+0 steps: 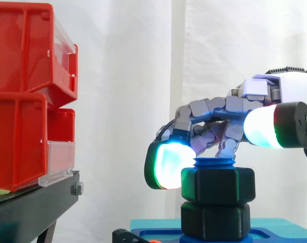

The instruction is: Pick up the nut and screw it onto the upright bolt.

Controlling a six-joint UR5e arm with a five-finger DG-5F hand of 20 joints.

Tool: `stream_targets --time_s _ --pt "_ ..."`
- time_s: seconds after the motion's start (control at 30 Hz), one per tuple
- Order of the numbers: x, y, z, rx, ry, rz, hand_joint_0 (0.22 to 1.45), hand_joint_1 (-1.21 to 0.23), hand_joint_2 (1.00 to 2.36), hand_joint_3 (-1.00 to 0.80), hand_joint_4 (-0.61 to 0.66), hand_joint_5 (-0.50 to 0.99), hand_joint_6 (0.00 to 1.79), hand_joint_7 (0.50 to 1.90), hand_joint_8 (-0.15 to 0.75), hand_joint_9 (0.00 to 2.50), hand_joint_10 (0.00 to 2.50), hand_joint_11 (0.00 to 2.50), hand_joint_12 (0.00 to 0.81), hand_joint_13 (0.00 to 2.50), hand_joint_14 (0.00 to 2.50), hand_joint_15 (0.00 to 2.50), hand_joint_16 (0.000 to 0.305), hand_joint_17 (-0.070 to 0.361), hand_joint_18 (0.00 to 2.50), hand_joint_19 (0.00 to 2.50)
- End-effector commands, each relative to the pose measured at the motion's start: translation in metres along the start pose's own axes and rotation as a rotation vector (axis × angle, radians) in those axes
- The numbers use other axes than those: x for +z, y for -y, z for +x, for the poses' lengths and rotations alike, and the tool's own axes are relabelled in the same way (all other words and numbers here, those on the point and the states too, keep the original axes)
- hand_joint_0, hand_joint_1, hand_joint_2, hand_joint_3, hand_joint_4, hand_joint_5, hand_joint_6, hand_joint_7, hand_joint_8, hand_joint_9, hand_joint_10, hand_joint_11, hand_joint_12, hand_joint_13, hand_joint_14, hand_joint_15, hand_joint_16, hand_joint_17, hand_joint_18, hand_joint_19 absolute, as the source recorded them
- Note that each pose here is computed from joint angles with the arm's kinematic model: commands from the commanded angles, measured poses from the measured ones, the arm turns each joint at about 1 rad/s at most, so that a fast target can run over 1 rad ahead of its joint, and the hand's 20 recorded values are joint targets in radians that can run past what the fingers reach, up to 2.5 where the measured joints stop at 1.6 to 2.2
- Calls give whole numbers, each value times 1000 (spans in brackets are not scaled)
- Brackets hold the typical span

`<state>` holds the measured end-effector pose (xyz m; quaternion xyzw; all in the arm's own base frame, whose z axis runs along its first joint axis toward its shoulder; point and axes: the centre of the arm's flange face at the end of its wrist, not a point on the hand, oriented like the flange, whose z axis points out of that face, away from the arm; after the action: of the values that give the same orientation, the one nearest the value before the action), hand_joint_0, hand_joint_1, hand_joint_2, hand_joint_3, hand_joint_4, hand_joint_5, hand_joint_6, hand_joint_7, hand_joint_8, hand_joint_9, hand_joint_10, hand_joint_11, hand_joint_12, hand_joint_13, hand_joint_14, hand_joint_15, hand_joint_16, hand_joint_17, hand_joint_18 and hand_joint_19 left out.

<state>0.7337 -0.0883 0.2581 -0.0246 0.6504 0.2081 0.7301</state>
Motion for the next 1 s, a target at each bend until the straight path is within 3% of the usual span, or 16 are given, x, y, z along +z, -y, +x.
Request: stream_targets --time_s 0.0,0.33,0.73,0.97 --pt "1 0 0 -5 14 -4 516 -242 1000 -500 174 60 504 1230 250 1310 0 0 270 654 0 0 29 66 228 0" --pt "-1 5 -2 -19 22 9 519 -254 1000 -500 138 78 503 1300 243 1424 0 0 256 743 0 0 29 65 351 3" --pt "-6 13 -4 -20 20 22 521 -294 1000 -500 80 109 500 1416 205 1746 0 90 212 1030 0 3 20 44 771 208" --pt "-10 21 -8 -24 26 29 522 -332 1000 -500 74 108 535 1362 212 1926 6 176 158 1218 0 0 9 20 967 153"
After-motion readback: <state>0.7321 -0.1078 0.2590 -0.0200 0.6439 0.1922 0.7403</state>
